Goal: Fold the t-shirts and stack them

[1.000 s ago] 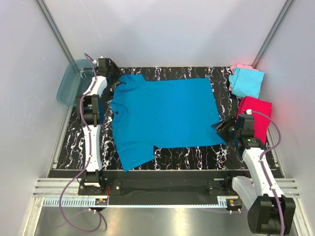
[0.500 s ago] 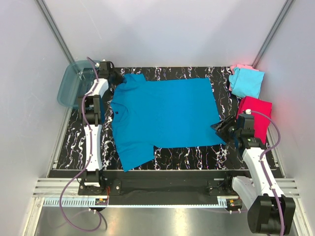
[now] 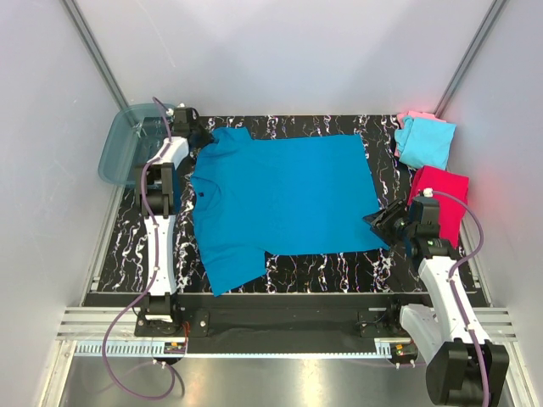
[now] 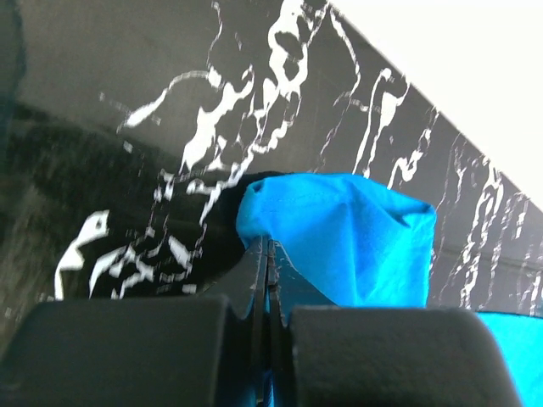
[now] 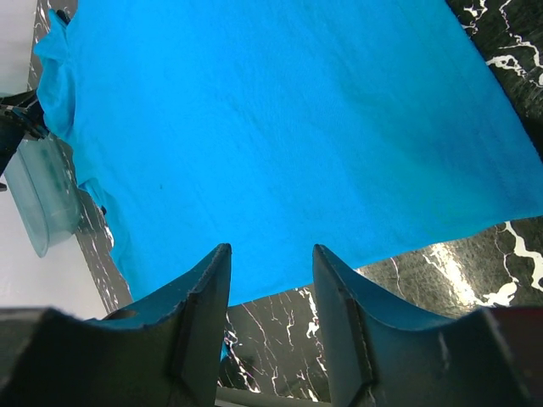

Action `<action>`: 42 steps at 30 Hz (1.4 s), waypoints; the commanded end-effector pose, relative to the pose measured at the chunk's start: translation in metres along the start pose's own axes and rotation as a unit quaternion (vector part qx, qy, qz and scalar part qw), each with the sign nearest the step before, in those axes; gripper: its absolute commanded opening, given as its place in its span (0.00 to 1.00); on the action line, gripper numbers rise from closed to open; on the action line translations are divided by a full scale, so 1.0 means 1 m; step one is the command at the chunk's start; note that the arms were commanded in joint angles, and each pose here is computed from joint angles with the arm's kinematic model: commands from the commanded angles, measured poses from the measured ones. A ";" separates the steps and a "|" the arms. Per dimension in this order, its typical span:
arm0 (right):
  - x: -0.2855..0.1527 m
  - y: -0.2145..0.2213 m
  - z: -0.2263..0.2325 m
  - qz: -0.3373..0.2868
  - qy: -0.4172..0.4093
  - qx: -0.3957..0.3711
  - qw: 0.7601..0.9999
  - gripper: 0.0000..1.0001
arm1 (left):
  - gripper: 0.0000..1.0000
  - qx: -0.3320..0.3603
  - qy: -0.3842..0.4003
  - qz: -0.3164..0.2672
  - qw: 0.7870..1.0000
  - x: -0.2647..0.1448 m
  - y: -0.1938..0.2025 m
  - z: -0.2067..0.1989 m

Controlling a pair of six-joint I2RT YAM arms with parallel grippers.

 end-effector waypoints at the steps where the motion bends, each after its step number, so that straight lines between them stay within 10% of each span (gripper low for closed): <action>1: -0.007 -0.011 0.013 -0.018 -0.022 -0.018 0.999 0.50 | 0.00 0.033 0.014 -0.056 0.998 -0.026 -0.032 -0.028; 42: -0.006 -0.003 0.009 -0.013 -0.032 -0.036 0.999 0.41 | 0.01 0.084 0.010 -0.176 0.981 -0.041 -0.086 -0.083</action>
Point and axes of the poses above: each gripper's point midway between its finger pads, its own x axis out along the fingers, its own z axis along the line the jaws close on, y = z × x, the point moved 1 cm from there along -x, back along the fingers, and after that the axes turned 8 degrees about -x, right-handed, at the moved point
